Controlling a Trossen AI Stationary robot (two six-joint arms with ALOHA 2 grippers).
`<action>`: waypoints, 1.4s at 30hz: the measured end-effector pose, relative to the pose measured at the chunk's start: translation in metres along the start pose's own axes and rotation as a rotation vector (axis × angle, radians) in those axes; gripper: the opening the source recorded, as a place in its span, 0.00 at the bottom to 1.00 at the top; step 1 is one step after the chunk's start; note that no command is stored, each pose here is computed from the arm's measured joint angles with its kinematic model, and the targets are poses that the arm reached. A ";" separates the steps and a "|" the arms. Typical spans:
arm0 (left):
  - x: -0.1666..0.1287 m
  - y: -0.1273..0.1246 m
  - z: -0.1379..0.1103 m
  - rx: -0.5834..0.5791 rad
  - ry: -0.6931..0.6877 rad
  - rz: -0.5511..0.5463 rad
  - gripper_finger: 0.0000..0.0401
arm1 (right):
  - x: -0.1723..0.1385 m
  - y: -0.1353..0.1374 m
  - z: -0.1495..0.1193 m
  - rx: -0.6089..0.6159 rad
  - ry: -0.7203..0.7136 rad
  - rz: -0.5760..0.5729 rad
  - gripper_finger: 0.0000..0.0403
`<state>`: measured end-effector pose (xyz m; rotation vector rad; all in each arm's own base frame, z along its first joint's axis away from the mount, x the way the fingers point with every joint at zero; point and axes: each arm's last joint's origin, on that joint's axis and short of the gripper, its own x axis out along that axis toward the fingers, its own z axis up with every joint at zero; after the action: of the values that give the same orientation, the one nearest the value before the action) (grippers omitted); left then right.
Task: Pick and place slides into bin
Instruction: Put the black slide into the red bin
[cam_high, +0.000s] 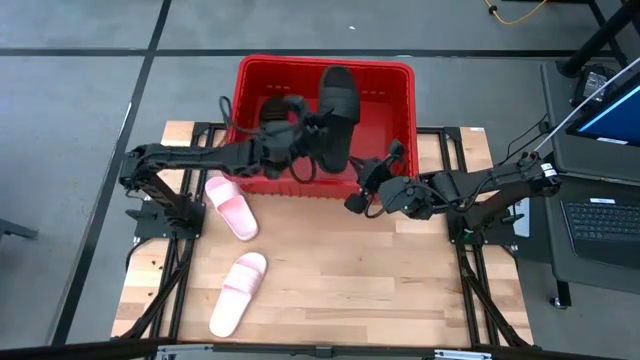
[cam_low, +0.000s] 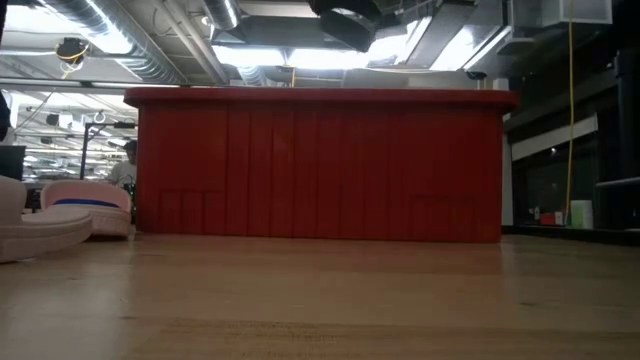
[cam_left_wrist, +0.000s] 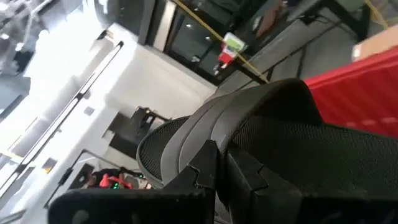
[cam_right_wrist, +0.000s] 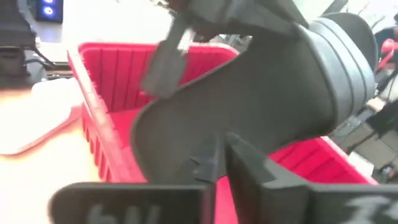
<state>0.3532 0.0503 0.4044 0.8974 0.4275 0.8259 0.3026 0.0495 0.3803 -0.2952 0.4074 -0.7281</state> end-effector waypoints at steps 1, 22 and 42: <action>0.000 0.006 -0.002 -0.006 -0.001 0.006 0.01 | 0.000 -0.001 0.002 -0.010 -0.009 -0.003 0.02; 0.034 0.050 -0.096 -0.170 0.016 -0.308 0.01 | 0.022 -0.019 0.010 -0.014 -0.042 -0.052 0.01; 0.059 0.011 -0.181 -0.329 0.127 -0.230 0.01 | 0.052 -0.028 -0.030 -0.104 0.131 -0.127 0.02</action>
<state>0.2695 0.1931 0.3099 0.4824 0.4794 0.7166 0.3076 -0.0106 0.3516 -0.3747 0.5552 -0.8544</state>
